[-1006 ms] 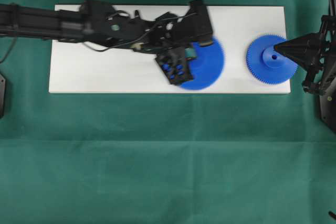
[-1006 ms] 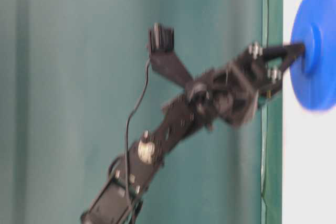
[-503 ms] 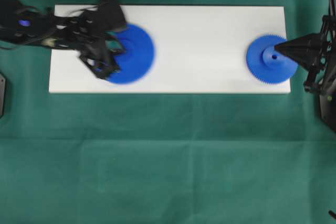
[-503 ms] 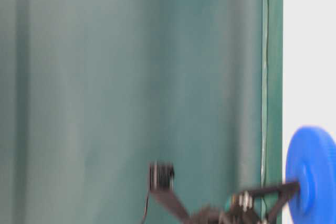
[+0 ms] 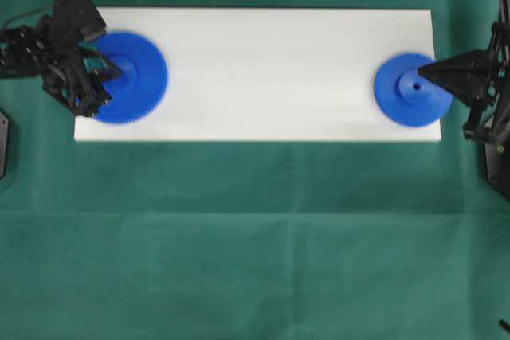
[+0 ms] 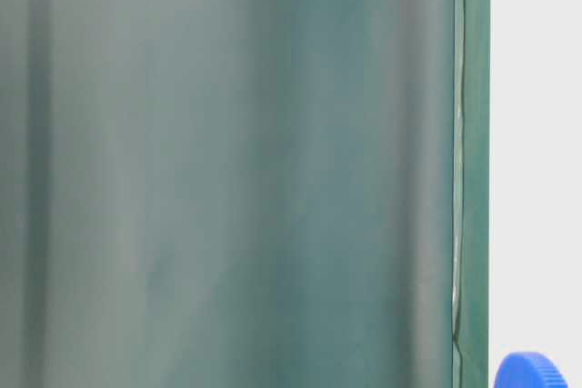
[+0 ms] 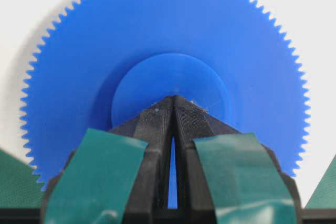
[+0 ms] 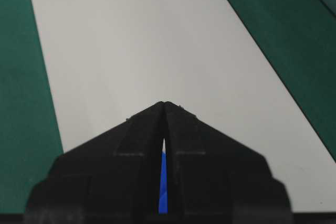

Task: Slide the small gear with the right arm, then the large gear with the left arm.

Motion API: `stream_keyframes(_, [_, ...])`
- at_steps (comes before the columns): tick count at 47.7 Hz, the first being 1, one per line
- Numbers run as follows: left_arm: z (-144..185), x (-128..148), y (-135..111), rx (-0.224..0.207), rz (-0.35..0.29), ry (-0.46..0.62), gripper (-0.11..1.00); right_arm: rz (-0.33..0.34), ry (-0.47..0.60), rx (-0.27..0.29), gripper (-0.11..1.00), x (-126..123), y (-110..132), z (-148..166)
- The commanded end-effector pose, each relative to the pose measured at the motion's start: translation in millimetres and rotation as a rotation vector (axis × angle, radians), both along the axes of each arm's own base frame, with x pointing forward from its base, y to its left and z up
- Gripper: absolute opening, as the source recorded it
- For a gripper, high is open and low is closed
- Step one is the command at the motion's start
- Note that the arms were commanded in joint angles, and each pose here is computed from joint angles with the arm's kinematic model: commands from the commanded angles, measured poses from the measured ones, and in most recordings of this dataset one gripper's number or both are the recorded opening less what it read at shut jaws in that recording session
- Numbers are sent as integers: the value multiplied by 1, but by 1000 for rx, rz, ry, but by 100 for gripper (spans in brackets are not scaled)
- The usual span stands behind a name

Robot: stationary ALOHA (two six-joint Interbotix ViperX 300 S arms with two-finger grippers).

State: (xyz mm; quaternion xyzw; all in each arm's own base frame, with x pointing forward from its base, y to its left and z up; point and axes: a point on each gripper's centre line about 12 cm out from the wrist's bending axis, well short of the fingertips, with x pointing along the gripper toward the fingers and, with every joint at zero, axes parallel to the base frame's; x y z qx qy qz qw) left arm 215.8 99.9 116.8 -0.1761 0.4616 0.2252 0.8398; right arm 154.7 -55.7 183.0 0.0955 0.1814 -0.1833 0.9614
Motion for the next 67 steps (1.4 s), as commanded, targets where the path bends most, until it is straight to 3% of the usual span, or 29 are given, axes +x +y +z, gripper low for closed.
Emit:
stream_keyframes(1, [-2, -3, 2, -6, 11, 16, 0, 3, -20, -1, 50, 3, 0, 6])
stream_keyframes(12, [7, 9, 5, 7, -1, -10, 0, 3, -17, 0, 50, 2, 0, 5])
stream_keyframes(30, [56, 39, 6, 71, -71, -103, 0, 5, -11, -3, 50, 1, 0, 2])
stream_keyframes(53, [101, 40, 1, 139, -126, -194, 0, 5, -8, -3, 50, 1, 0, 1])
stream_keyframes(67, [110, 41, -12, 154, -168, -241, 0, 5, -8, -1, 50, 1, 0, 1])
